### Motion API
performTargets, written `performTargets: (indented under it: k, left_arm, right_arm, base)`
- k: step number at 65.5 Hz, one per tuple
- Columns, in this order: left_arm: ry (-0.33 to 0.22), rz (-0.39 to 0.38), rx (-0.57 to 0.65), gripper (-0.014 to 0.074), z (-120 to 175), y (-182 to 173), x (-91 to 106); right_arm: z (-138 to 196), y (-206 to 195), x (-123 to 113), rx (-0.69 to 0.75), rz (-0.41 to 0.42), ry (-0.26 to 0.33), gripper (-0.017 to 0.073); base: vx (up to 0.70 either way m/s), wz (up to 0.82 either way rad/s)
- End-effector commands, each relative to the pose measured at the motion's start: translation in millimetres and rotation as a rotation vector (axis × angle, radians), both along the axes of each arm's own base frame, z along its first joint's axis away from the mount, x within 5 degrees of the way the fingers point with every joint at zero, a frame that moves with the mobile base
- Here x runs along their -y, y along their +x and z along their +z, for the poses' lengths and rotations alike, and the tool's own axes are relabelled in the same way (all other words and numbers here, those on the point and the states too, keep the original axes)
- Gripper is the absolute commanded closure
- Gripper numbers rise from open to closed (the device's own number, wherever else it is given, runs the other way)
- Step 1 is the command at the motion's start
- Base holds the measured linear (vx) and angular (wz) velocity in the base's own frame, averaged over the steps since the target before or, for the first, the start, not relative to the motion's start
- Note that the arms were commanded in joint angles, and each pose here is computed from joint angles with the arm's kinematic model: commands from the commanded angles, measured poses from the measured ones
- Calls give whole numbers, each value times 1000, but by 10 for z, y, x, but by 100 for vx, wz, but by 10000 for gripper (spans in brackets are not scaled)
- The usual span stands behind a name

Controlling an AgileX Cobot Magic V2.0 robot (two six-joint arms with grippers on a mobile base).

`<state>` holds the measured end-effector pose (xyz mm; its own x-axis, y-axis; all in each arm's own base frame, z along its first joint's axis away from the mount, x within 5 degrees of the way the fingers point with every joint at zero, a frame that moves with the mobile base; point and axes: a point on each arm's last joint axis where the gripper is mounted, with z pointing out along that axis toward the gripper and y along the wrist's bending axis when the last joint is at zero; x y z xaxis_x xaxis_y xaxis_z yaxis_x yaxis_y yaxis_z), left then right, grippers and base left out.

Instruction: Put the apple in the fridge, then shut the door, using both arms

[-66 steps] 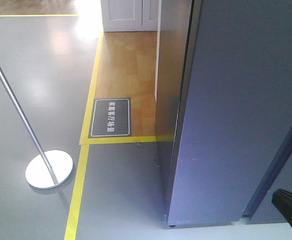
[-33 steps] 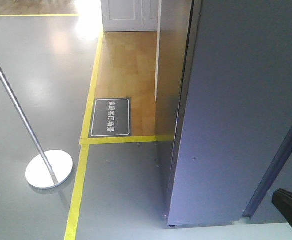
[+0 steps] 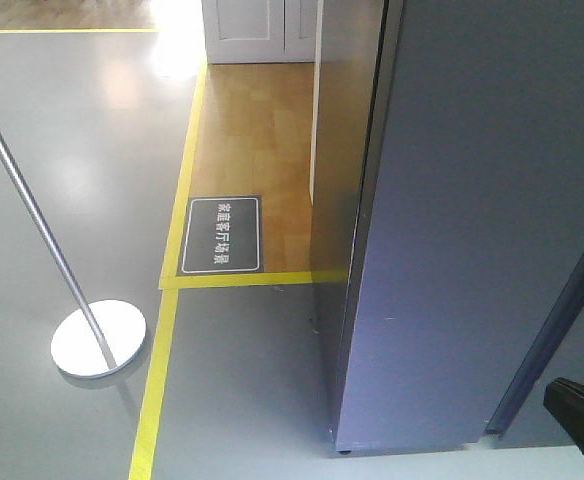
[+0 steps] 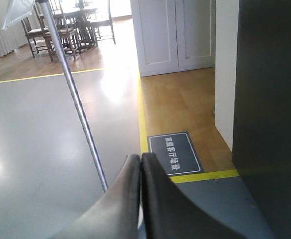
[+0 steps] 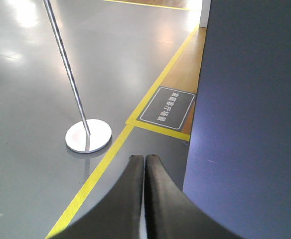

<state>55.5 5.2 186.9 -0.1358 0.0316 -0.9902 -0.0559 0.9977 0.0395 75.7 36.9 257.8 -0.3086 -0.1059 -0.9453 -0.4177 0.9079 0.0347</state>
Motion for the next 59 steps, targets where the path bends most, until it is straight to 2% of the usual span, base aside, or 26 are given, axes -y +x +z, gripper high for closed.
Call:
performTargets:
  k: [1,49,53,59]
  left_arm:
    - [5,-23,97,600,125,-11,18]
    - [5,-23,97,600,125,-11,18]
    - [5,-23,97,600,125,-11,18]
    - [5,-23,97,600,125,-11,18]
  right_arm:
    - [112,31,24,53,-38,24,562]
    - [98,32,26,50,-39,17,562]
    - [91,29,44,65,-52,-10,562]
    - [48,8,78,103,-95,-6,562]
  base:
    - [0,0]
    - [0,0]
    - [0,0]
    - [0,0]
